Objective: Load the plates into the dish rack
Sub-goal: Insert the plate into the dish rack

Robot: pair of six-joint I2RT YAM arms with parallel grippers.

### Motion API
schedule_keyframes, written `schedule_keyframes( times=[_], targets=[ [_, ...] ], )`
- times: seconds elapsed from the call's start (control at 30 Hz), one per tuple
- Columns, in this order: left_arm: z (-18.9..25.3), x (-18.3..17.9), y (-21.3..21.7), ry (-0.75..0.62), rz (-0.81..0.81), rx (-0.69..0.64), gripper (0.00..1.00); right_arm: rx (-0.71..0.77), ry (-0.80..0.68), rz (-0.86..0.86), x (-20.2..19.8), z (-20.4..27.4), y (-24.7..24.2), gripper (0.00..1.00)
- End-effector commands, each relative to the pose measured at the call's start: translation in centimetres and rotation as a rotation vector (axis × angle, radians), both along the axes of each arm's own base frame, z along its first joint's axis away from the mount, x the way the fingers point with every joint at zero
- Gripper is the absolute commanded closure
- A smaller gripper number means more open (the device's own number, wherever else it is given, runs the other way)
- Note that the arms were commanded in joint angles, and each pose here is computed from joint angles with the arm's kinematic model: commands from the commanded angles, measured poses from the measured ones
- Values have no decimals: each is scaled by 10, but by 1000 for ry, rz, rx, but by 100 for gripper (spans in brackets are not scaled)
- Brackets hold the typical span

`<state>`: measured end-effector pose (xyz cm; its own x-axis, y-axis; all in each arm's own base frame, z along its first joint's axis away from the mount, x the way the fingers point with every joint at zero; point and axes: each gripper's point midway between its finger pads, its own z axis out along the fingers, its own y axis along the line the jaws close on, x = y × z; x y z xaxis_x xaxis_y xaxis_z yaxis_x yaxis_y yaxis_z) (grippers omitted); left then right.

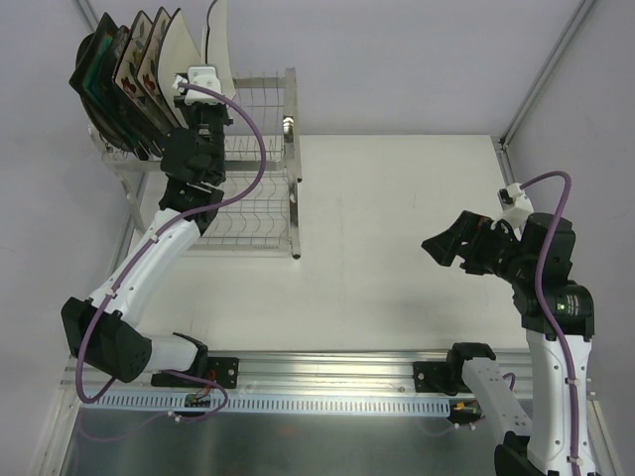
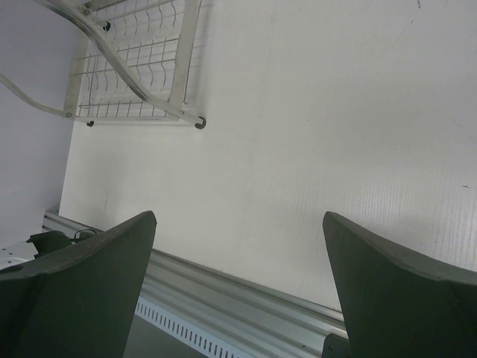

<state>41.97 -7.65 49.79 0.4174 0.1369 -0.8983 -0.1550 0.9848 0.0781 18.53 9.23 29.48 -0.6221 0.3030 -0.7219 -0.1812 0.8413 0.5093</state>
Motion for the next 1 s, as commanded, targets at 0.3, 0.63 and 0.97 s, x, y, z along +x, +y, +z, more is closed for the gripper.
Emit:
schedule_keyframes(
  times=[0.3, 0.63, 0.97],
  targets=[
    [74, -59, 23, -251, -44, -150, 100, -17, -25, 19, -7, 3, 1, 0],
    [43, -48, 14, -129, -76, -135, 100, -20, -24, 17, -9, -1, 0, 1],
    [18, -37, 7, -77, -93, -109, 100, -19, -24, 22, -10, -1, 1, 0]
  ],
)
